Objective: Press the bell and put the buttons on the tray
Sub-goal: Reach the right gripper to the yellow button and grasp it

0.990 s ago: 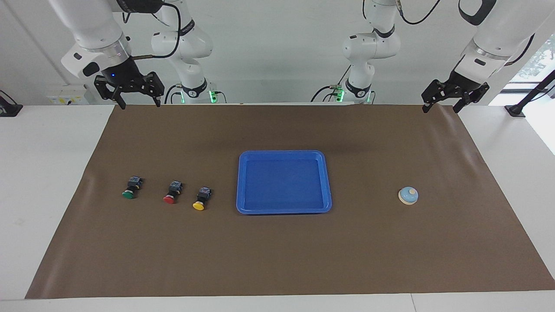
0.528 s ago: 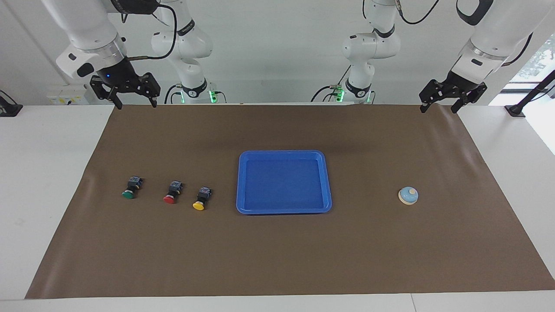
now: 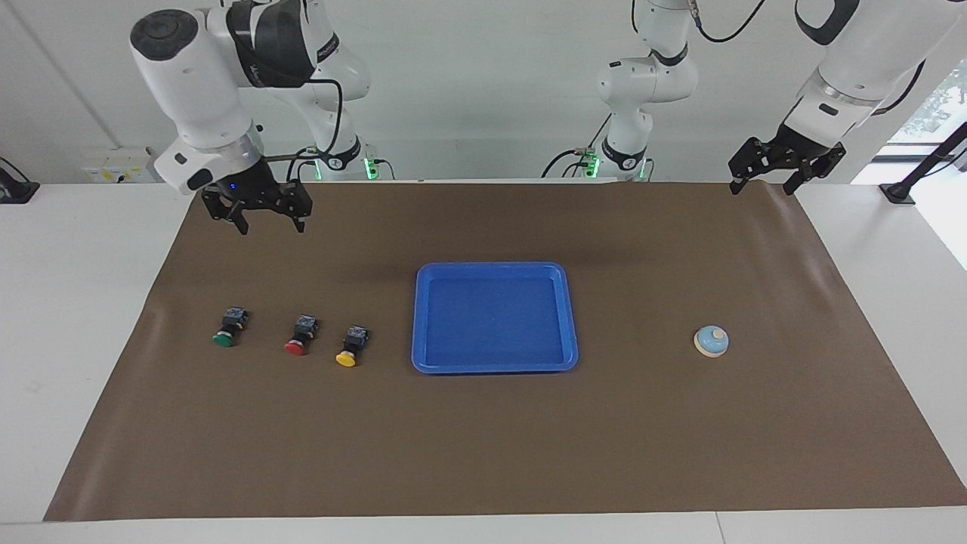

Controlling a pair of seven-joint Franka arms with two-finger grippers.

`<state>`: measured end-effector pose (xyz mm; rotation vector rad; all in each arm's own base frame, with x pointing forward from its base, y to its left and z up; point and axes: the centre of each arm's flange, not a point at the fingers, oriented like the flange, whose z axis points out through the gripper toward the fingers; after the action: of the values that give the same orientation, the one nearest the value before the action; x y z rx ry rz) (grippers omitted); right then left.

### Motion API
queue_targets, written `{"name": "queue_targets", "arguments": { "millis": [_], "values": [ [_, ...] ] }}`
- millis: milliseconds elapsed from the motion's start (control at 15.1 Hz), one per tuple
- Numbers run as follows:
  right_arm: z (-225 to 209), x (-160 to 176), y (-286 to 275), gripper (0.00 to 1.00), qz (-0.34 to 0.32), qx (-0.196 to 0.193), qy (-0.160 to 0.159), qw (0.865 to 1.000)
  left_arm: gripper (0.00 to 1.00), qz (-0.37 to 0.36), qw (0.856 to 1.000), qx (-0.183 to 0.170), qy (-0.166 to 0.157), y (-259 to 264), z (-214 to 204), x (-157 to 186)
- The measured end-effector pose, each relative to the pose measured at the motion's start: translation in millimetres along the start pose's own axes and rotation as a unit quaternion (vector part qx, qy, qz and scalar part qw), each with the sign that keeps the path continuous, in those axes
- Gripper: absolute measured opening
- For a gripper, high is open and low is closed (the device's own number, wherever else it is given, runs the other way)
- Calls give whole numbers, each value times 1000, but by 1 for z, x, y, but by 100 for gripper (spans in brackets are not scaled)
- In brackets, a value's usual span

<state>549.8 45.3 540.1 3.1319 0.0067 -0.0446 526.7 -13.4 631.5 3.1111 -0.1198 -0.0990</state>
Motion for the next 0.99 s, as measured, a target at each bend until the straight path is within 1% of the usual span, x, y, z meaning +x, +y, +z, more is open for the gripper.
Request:
{"name": "queue_targets", "arguments": {
  "millis": [132, 264, 396, 462, 726, 858, 990],
  "values": [
    [31, 19, -18, 100, 13, 2, 5, 1000, 100, 0, 1000, 0, -1, 0, 0, 0],
    [66, 39, -37, 100, 40, 5, 13, 999, 100, -1, 1000, 0, 2, -1, -3, -2],
    [98, 55, -59, 100, 61, 10, 25, 998, 100, -1, 1000, 1, 12, 0, -12, -8],
    [111, 61, -66, 100, 68, 12, 30, 997, 100, -1, 1000, 2, 21, 0, -22, -15],
    [150, 76, -85, 100, 83, 19, 43, 995, 100, 0, 998, 5, 62, 4, -63, -47],
    [168, 81, -92, 100, 88, 15, 46, 995, 100, 0, 998, 5, 68, 4, -69, -54],
    [180, 83, -91, 100, 90, 13, 42, 995, 100, 0, 998, 5, 66, 4, -67, -53]
  ]
}}
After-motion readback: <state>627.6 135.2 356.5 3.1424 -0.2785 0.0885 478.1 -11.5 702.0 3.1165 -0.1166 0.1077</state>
